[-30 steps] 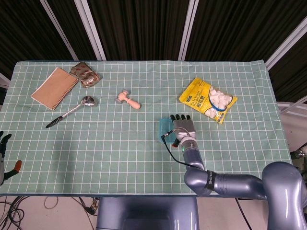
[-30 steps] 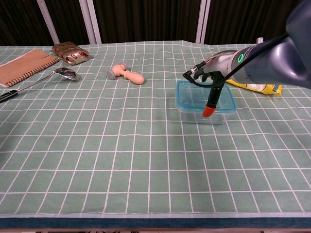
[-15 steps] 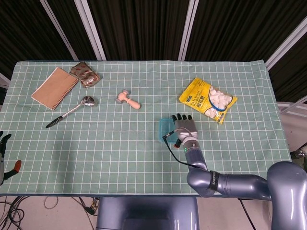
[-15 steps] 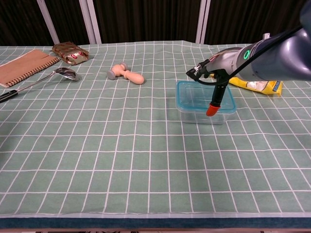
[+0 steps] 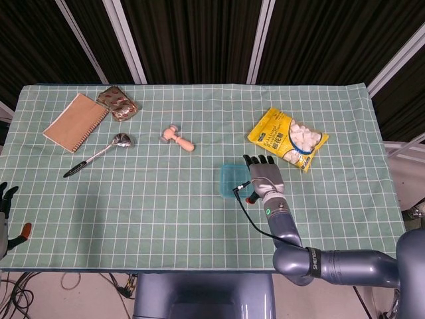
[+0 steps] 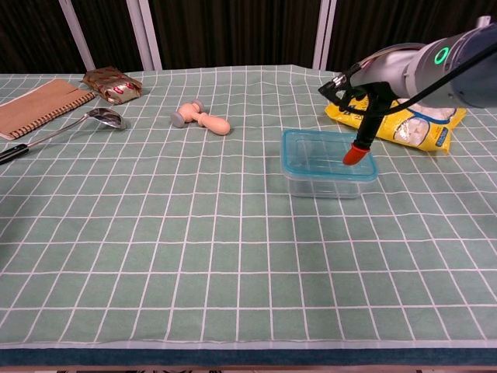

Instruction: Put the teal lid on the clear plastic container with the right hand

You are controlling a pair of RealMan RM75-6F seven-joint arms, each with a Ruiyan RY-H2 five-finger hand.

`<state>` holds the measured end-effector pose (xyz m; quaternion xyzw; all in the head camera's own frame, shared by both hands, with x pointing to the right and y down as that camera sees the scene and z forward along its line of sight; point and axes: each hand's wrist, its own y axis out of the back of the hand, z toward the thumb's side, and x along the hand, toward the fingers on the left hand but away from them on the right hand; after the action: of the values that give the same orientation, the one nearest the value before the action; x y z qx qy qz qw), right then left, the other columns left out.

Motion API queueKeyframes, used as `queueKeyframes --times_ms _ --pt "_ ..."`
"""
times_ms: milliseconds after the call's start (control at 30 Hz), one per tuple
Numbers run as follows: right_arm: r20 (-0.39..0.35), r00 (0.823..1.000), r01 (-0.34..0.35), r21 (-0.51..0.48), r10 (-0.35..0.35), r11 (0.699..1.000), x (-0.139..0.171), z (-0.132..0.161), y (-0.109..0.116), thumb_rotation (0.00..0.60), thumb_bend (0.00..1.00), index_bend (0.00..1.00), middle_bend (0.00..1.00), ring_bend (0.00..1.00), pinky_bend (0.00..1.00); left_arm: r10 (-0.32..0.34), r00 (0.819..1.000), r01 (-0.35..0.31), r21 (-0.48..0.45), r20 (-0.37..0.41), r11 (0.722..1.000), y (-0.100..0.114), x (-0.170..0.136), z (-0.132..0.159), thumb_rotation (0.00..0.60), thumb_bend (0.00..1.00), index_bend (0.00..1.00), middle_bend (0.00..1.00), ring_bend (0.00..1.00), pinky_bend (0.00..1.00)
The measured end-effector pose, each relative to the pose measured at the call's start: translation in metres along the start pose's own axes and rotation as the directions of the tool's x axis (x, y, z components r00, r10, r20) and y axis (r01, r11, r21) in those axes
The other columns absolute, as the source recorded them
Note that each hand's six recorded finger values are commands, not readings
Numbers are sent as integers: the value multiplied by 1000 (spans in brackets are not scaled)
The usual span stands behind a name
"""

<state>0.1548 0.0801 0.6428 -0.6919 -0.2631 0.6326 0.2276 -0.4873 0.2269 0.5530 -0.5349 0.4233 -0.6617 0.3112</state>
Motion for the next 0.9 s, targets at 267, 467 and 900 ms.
queueKeyframes --times_ms 267,467,900 --pt "-55 991 116 -95 -122 989 14 -10 7 600 392 384 170 0 0 11 1000 -11 3 22 1000 1 -2 5 600 318 106 0 0 0" --pt "-118 970 194 -151 -212 969 27 -9 9 600 508 585 157 0 0 18 999 -18 4 38 1000 2 -4 7 600 318 106 0 0 0" --pt "-132 964 208 -176 -232 962 40 -22 -5 600 517 641 93 0 0 17 999 -18 9 42 1000 1 -4 8 600 318 106 0 0 0"
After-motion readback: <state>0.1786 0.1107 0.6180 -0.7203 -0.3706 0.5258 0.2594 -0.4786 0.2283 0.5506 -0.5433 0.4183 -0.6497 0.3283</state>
